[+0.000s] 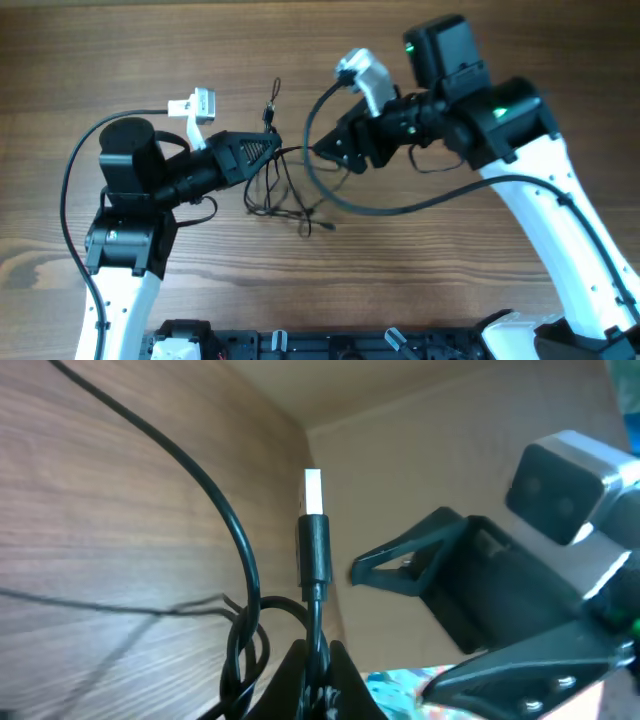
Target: Untangle cables
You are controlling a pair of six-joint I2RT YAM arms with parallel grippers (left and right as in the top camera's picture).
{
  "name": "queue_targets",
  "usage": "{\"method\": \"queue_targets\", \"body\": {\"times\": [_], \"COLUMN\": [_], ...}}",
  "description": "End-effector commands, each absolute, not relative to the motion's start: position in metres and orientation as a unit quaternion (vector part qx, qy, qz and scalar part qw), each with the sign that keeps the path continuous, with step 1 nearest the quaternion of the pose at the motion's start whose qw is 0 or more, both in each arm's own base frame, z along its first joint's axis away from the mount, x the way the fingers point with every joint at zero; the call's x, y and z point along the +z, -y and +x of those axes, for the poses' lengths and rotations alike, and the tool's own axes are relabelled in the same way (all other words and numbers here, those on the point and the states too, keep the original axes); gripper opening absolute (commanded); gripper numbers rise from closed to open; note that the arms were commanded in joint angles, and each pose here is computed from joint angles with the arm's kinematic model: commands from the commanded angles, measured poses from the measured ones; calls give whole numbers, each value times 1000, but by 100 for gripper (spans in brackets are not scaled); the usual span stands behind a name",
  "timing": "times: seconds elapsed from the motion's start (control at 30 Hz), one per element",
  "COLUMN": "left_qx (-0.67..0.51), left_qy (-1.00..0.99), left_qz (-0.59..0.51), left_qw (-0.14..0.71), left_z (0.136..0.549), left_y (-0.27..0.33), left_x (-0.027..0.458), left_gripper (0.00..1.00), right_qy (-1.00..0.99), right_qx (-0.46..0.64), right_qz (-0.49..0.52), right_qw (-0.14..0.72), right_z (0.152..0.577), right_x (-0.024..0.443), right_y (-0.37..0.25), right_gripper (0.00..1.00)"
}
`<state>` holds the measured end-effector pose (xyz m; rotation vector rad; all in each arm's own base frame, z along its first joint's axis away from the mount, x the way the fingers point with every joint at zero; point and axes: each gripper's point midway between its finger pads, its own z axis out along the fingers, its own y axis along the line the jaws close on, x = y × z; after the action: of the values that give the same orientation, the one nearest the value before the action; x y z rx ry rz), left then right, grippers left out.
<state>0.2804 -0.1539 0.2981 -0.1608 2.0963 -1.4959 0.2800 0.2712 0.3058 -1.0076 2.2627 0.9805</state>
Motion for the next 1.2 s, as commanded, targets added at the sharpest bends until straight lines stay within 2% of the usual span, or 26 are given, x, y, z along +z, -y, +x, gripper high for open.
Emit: {"method": "queue_targets", "body": {"times": [0.0,0.1,0.2,0.27,0.33,0.37,0.4,0.47,0.57,0.67,0.77,0.9,1.0,1.17], "left_qx": [-588,-598,-605,-610,-610,-610,-610,-605,-590,-581,-574,-561,-554,-537], "left_qy": [-765,-760,-755,-752,-750,-749,-748,-747,-747,-744,-741,-739,-738,-737], "left_qz": [-51,-60,-62,-73,-79,-82,-85,-93,-96,-117,-134,-147,-148,-151], "left_qw": [258,247,244,240,244,246,248,258,291,309,322,345,355,382], "left_z": [270,269,268,269,270,271,272,275,282,288,291,294,295,298], "left_y": [155,150,143,137,131,128,125,118,102,85,72,54,48,33], "left_x": [317,319,321,323,323,324,324,324,323,323,323,323,323,324], "left_gripper": [4,4,4,4,4,4,4,4,4,4,4,4,4,4], "right_qy": [-823,-811,-804,-803,-810,-822,-832,-865,-886,-913,-904,-871,-865,-872], "right_qx": [341,338,340,341,339,331,323,302,293,247,213,172,162,169], "right_qz": [-400,-431,-445,-447,-435,-417,-400,-334,-249,-64,74,205,244,236], "right_qw": [217,206,202,199,199,204,208,222,259,319,362,412,408,395], "right_z": [286,284,286,288,293,299,305,323,341,359,355,332,323,325], "right_x": [274,260,247,241,240,240,241,246,279,320,349,378,375,365], "right_y": [-287,-301,-316,-322,-322,-319,-316,-301,-265,-189,-119,-21,22,40], "right_gripper": [65,59,46,44,28,11,4,4,4,4,4,4,4,4]}}
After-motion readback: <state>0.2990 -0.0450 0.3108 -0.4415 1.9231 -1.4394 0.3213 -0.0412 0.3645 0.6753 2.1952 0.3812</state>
